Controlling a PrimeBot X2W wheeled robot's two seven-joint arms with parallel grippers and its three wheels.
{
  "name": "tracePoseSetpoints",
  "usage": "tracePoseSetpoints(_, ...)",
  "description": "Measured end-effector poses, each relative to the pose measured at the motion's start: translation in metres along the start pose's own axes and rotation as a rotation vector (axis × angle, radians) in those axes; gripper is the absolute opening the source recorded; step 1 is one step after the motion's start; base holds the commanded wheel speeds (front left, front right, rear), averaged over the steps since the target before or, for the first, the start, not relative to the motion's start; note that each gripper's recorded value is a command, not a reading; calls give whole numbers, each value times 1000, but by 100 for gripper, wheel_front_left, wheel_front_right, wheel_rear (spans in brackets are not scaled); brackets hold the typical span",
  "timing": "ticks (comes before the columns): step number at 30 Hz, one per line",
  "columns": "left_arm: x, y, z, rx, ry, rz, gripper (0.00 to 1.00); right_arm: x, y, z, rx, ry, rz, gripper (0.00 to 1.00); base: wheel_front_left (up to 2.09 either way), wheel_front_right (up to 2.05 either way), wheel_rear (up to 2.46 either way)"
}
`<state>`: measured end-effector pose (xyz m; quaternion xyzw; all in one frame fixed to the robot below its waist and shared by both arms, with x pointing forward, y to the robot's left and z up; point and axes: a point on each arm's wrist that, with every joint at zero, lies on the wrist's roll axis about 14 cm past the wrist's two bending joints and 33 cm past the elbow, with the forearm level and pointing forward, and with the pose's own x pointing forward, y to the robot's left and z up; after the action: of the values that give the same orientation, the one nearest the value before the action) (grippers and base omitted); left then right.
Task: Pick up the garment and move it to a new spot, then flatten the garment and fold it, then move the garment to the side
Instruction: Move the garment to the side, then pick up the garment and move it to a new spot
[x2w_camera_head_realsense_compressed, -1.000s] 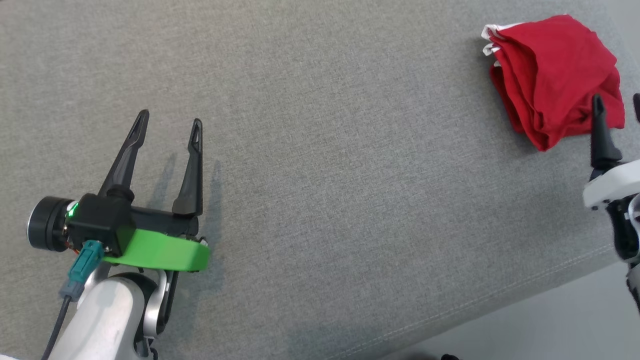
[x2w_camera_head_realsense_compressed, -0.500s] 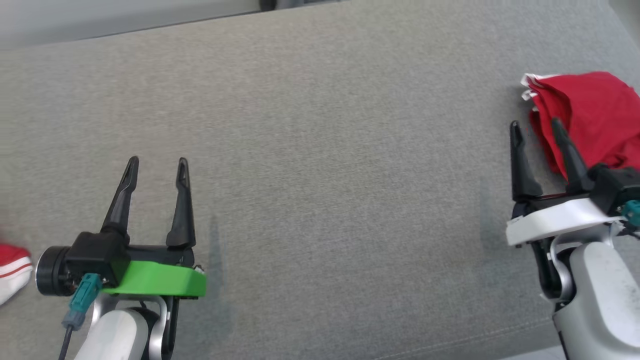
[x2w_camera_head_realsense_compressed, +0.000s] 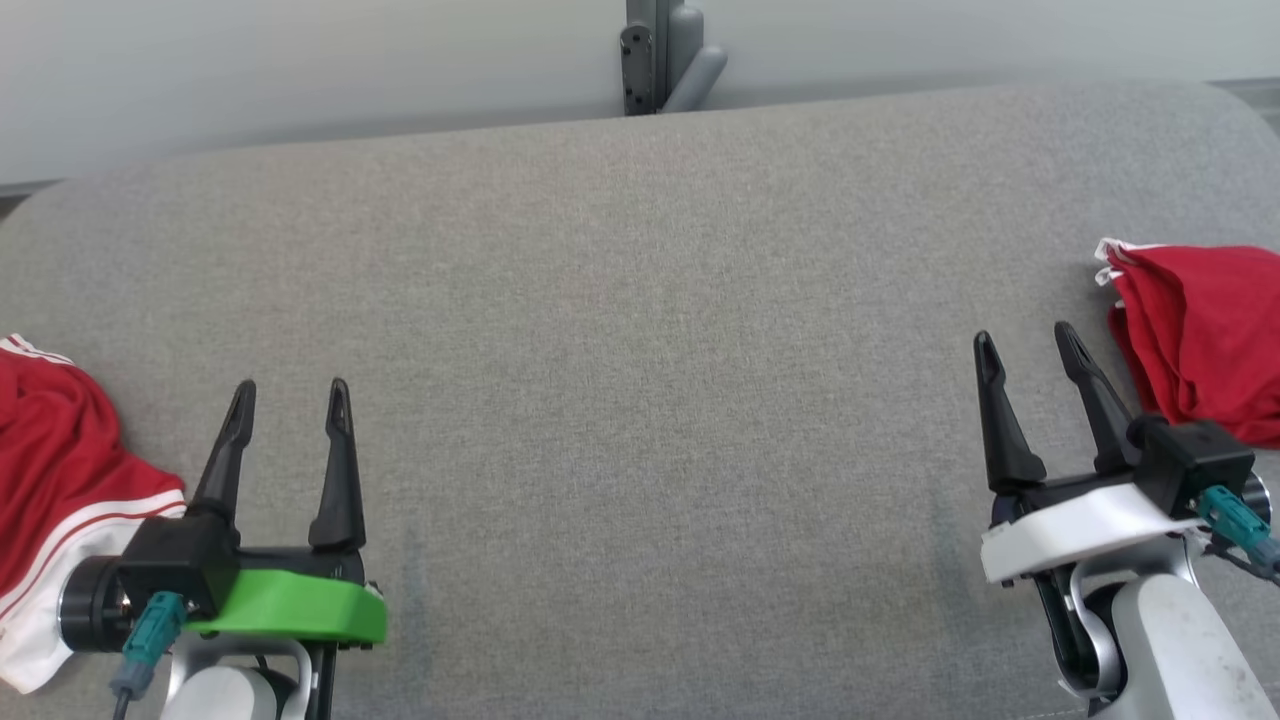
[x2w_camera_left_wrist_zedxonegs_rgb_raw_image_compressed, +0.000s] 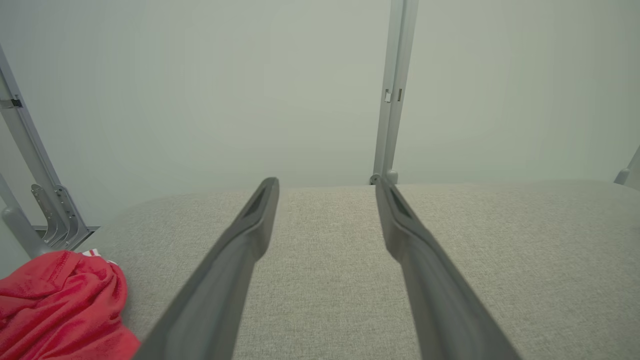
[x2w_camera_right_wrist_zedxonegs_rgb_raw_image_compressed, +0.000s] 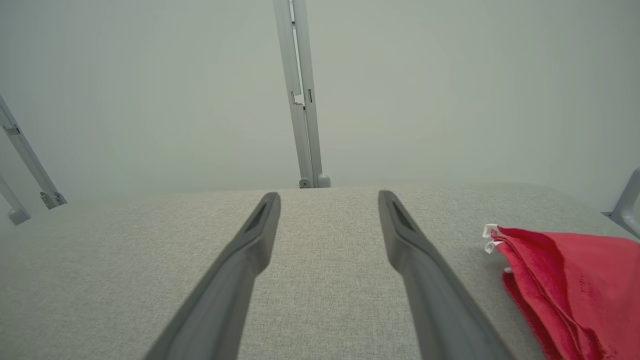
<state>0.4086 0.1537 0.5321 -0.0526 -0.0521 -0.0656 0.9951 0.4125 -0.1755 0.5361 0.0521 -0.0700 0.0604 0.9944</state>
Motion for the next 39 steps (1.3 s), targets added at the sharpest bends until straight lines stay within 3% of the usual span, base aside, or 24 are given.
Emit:
tracePoseSetpoints(16,-35,-3,5,22,20,-25,100,-44,-9,12,-9,5,-52,100,0,0,0)
tracePoseSetpoints(39,-39,0,2,10,38,-8,100,-47,-8,12,-4,5,-60,100,0,0,0)
